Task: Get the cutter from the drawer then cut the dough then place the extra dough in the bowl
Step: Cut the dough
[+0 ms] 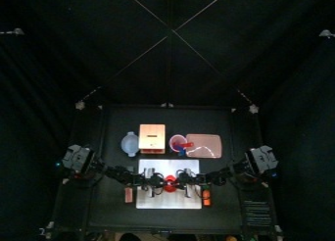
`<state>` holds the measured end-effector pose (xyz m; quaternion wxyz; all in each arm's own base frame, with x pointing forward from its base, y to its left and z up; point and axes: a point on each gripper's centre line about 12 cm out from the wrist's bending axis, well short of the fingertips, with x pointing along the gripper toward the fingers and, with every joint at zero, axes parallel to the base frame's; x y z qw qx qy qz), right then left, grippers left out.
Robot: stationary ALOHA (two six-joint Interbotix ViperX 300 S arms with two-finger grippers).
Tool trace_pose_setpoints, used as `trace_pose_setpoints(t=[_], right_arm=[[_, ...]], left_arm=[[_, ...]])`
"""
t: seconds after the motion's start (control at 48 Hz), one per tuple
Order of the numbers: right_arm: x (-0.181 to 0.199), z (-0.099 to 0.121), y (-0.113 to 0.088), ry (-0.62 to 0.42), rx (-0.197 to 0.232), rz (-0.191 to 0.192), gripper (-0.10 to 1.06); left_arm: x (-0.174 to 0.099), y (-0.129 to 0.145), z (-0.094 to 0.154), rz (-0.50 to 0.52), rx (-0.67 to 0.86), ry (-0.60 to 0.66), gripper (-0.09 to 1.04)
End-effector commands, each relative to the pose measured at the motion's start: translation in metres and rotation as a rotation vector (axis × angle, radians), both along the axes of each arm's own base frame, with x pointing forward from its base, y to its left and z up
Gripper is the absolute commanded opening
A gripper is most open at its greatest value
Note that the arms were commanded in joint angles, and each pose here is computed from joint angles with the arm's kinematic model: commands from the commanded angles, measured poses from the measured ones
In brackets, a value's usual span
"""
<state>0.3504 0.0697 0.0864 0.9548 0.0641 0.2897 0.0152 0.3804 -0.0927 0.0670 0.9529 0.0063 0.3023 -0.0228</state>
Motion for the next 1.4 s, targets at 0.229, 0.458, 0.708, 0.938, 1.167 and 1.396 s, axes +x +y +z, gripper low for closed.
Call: trace_pose_setpoints(t=[0.229, 0.458, 0.708, 0.938, 1.167, 1.396], right_arm=[[-0.002, -0.017, -0.004, 0.072, -0.01, -0.003, 0.53], [-0.002, -0.017, -0.004, 0.075, -0.01, -0.003, 0.53], [0.001, -0.013, -0.003, 0.057, -0.008, -0.001, 0.53], [0.007, -0.007, -0.001, 0.044, -0.004, 0.004, 0.56], [0.01, 0.006, -0.001, 0.022, -0.006, 0.022, 0.64], [0.012, 0.022, 0.001, -0.02, -0.007, 0.039, 0.68]], left_arm=[[-0.013, -0.009, -0.027, -0.033, 0.002, 0.125, 0.49], [-0.015, -0.012, -0.03, -0.044, 0.001, 0.147, 0.49], [-0.01, -0.012, -0.02, -0.041, -0.007, 0.119, 0.51], [-0.002, -0.014, -0.005, -0.044, -0.018, 0.076, 0.59], [0.001, -0.011, 0.008, -0.036, -0.026, 0.036, 0.76], [0.007, -0.003, 0.029, -0.007, -0.036, -0.038, 0.84]])
